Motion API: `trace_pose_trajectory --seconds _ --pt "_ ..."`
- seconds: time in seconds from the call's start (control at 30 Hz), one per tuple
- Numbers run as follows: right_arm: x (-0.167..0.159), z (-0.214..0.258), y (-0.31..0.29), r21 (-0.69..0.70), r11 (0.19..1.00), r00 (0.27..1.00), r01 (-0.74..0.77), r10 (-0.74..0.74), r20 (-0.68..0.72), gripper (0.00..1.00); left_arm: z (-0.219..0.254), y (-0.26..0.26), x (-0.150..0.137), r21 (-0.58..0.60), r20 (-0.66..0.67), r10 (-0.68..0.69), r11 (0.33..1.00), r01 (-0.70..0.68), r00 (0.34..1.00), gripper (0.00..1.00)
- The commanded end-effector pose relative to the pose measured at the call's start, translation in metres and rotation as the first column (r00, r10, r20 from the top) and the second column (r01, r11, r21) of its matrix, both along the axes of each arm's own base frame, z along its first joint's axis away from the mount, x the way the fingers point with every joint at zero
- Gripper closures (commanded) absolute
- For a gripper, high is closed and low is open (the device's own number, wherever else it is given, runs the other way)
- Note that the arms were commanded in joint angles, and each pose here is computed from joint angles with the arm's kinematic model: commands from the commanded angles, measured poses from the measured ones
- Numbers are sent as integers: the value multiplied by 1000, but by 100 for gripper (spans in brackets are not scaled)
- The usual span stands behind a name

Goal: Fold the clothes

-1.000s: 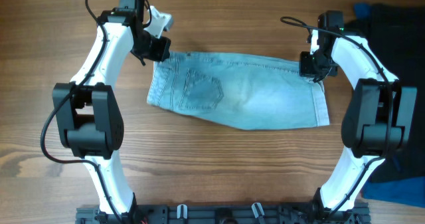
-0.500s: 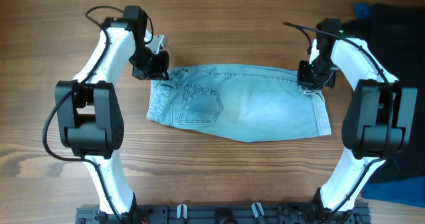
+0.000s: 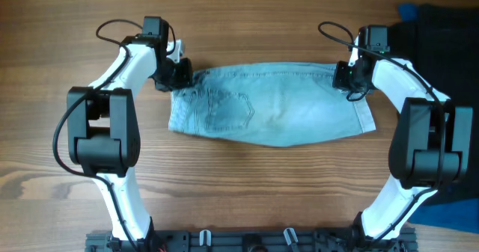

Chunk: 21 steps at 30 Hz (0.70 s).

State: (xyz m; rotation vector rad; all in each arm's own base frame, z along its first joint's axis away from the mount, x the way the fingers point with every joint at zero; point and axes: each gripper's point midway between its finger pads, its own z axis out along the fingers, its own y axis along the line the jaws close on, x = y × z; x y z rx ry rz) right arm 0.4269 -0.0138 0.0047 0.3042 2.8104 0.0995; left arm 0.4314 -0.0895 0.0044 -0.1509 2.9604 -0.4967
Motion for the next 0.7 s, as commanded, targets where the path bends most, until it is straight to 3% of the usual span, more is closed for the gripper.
trace_pose_trajectory --seconds 0.0,0.2,0.4,0.53,0.67 --pt "2 -22 5 5 1000 1000 -21 21 -8 96 -38 23 15 136 37 41 990 -45 998 96" --pt "24 -26 4 7 1000 997 -8 8 74 96 -41 23 66 135 241 37 988 -71 970 96" --pt "46 -45 3 -4 1000 989 -22 22 143 96 -50 23 96 136 360 1 989 -53 933 96" --pt "71 -3 2 -13 1000 967 -23 26 254 96 -5 22 117 120 461 6 990 -69 887 96" --pt "84 63 1 -43 998 927 -47 60 369 96 83 21 130 95 595 13 992 -86 804 96"
